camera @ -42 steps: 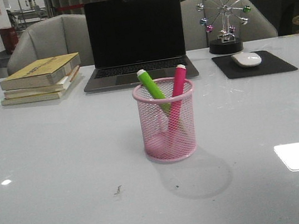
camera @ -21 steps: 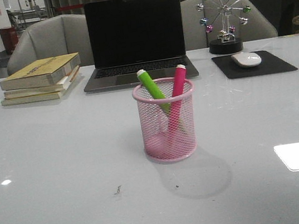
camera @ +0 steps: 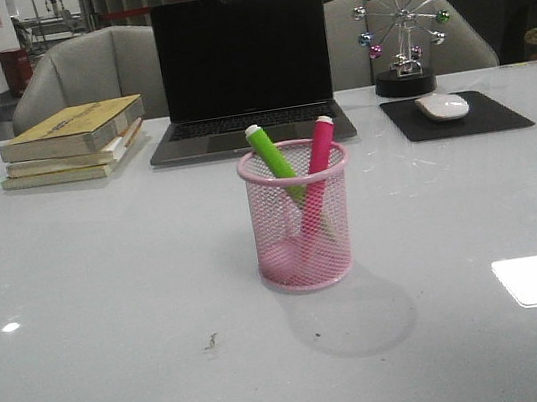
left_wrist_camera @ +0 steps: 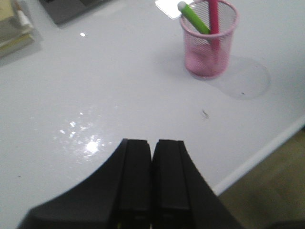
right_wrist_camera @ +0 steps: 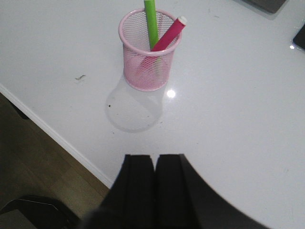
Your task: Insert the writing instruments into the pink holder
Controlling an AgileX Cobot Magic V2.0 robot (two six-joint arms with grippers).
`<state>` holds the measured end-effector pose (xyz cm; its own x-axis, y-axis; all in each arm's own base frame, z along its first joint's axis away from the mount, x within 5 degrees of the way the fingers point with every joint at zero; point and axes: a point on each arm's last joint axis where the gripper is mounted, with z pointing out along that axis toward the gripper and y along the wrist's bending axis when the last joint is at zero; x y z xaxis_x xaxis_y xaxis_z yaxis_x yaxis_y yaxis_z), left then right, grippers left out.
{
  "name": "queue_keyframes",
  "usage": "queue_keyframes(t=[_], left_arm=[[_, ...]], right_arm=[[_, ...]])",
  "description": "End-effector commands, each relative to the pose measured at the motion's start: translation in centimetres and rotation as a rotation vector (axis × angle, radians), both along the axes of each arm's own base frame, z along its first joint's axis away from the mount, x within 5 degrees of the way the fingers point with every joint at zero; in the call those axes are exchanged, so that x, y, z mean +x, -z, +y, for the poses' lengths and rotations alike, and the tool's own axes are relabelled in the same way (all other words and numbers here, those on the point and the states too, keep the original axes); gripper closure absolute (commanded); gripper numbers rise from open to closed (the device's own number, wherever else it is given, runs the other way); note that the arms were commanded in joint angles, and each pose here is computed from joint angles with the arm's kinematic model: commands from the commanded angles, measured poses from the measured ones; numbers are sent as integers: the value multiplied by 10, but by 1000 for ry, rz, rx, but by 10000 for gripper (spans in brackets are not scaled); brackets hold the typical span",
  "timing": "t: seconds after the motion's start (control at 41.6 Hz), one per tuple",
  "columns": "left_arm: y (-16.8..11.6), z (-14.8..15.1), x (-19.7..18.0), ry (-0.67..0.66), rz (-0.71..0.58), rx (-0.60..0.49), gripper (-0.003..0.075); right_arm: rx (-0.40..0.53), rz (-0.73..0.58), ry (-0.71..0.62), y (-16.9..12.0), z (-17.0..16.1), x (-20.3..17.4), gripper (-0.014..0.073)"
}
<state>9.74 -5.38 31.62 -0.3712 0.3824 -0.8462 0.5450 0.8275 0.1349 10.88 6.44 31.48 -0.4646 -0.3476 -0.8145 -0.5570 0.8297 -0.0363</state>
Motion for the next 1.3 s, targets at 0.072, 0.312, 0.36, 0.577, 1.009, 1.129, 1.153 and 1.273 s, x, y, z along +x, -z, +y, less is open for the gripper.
queue_keyframes(t=[0.072, 0.312, 0.36, 0.577, 1.009, 1.129, 1.153, 1.273], left_arm=[[0, 22, -15, -143, -339, -195, 629], [60, 43, -41, -347, -520, -333, 629], [74, 45, -42, -373, -528, -333, 629], [102, 49, -44, -424, -612, -353, 629], [100, 49, -44, -426, -622, -356, 629], [100, 49, -44, -426, -622, -356, 629], [100, 49, -44, -426, -622, -356, 629], [100, 49, -44, -426, -622, -356, 629]], right_arm=[[33, -90, 5, -15, 0, 2, 540], [33, -90, 5, -15, 0, 2, 540], [33, -90, 5, -15, 0, 2, 540], [33, -90, 5, -15, 0, 2, 540], [30, -85, 4, -14, 0, 2, 540], [30, -85, 4, -14, 0, 2, 540], [30, -85, 4, -14, 0, 2, 540], [30, -85, 4, -14, 0, 2, 540]])
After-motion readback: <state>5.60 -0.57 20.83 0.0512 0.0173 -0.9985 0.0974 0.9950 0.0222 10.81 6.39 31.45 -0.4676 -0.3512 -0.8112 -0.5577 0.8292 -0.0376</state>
